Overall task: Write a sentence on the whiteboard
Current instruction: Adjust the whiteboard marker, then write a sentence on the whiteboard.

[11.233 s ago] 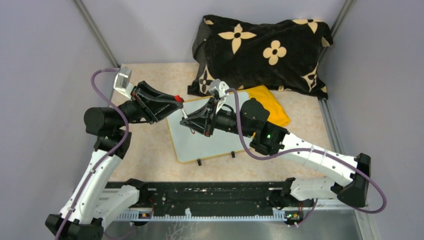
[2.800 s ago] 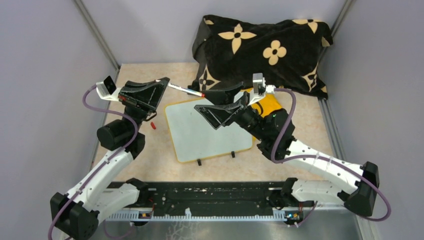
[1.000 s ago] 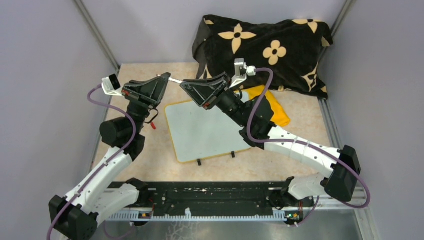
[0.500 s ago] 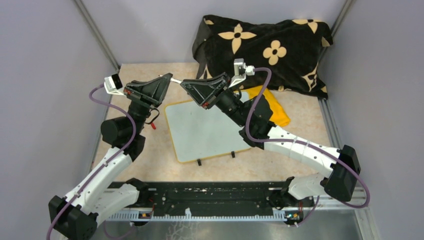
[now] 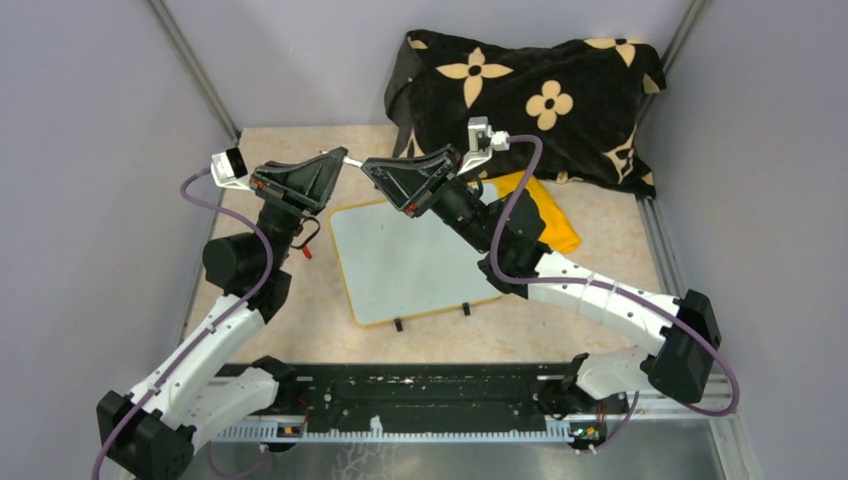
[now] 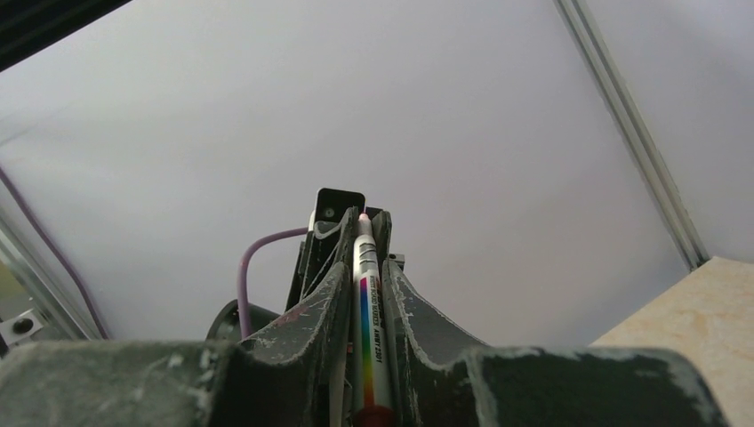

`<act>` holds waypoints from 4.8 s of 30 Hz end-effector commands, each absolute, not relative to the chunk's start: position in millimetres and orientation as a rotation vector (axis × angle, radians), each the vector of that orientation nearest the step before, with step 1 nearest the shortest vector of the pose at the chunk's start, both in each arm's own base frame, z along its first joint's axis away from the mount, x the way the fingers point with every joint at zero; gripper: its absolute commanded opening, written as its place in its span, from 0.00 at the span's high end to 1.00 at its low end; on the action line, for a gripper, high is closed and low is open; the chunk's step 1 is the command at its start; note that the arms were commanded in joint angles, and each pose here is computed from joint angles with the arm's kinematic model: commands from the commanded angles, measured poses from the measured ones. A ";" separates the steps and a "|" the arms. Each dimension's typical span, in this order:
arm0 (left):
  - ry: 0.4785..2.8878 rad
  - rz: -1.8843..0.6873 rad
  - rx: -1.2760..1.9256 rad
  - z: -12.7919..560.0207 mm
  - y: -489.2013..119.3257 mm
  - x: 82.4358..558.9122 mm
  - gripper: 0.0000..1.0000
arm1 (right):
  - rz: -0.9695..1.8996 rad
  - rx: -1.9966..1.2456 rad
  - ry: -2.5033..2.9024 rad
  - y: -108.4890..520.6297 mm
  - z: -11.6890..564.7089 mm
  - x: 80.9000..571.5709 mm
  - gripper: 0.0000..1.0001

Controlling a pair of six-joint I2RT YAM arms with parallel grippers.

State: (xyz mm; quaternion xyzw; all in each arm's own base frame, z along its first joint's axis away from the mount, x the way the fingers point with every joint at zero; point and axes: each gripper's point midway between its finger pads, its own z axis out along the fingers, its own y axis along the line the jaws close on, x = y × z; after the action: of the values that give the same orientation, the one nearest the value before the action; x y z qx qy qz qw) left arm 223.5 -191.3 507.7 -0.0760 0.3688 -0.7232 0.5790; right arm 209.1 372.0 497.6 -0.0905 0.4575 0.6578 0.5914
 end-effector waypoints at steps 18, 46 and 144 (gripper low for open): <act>0.866 -1.646 -0.172 507.8 -185.7 215.2 0.49 | 1.530 -0.186 0.979 352.1 521.5 201.9 1.00; 1.434 -0.484 0.002 356.7 -99.2 233.8 0.01 | 0.809 -0.419 1.504 208.9 363.3 172.2 1.00; 1.834 -0.532 0.106 234.2 -135.1 247.9 0.04 | 0.778 -0.493 1.409 305.2 315.3 153.7 1.00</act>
State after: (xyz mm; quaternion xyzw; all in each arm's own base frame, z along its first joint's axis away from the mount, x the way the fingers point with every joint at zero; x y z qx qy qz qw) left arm 257.0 -117.0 225.7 0.0000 0.7954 -0.1785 0.5792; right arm 161.1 298.8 288.8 -0.2235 0.6490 0.3093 0.6581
